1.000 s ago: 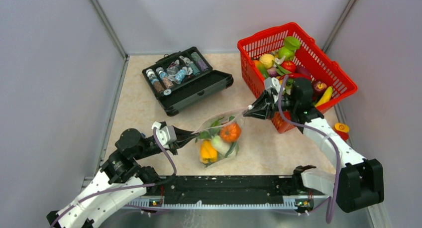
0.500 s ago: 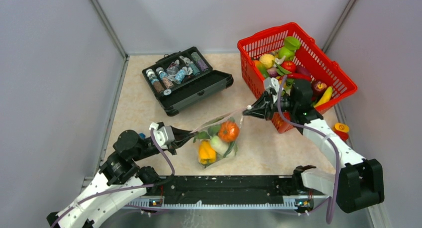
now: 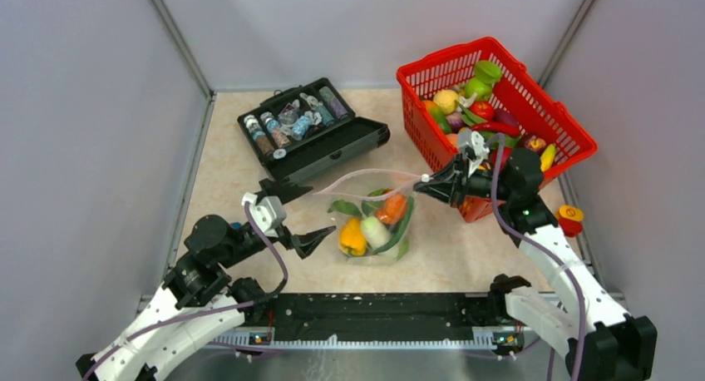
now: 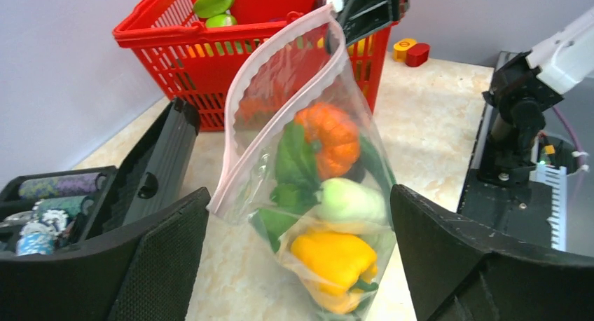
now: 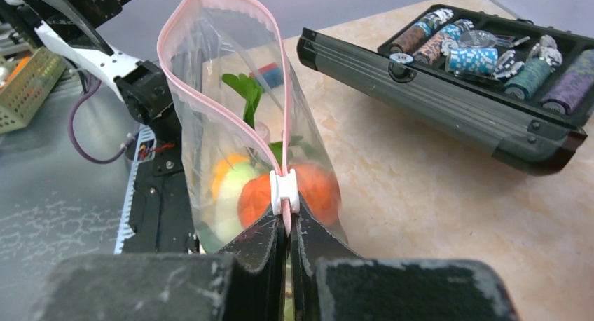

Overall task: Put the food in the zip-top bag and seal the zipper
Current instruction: Adjust the zipper food storage bag at the center of the board, then zip the zipper food storage bag at the center of the board.

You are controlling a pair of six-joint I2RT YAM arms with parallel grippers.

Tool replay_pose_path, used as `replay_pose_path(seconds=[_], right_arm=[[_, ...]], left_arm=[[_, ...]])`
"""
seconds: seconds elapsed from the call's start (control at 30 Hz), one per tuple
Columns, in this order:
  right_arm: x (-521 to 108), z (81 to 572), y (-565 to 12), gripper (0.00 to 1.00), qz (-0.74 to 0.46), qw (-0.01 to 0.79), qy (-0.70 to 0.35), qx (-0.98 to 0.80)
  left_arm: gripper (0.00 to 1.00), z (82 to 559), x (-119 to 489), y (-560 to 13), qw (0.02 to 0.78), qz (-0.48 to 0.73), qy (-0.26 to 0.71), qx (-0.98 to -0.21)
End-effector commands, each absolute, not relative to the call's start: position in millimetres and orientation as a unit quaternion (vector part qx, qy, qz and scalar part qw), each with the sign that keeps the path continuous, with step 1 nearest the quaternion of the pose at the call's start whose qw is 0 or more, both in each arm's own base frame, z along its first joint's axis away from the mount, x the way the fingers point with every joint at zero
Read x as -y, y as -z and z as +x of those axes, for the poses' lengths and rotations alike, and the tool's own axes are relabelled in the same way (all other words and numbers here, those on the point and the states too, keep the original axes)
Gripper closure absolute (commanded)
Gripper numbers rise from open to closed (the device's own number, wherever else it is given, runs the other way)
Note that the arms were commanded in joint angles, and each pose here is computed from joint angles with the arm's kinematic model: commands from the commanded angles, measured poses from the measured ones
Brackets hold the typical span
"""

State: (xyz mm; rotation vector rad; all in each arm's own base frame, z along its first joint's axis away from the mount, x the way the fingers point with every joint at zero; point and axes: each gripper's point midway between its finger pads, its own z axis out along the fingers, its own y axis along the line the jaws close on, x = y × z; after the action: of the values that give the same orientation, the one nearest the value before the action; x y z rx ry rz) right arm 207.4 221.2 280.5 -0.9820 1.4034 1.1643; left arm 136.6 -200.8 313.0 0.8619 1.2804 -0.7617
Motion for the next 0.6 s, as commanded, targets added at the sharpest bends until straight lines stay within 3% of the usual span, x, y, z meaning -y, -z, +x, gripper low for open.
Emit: replay_pose_path(seconds=[0.0,0.2,0.43,0.57], right_arm=[[-215.3,195.2,-294.5,1.0,-0.375,0.532,-0.479,-0.589],[-212.1,186.8,-294.4,1.0,-0.369,0.538,-0.471,-0.594],[-213.3,182.8,-286.6,1.0,-0.37,0.529,-0.474,-0.598],[-215.7,172.7,-291.8,1.0,-0.383,0.528,-0.484,-0.584]], left_arm=[[0.01,141.3,199.5,-367.4,0.688,0.373,0.326,-0.531],[0.01,149.3,239.2,-383.3,0.637,0.446,0.344,-0.527],[0.01,144.5,285.8,-359.1,0.558,0.56,0.379,-0.48],[0.01,154.1,300.8,-351.5,0.565,0.587,0.364,-0.451]])
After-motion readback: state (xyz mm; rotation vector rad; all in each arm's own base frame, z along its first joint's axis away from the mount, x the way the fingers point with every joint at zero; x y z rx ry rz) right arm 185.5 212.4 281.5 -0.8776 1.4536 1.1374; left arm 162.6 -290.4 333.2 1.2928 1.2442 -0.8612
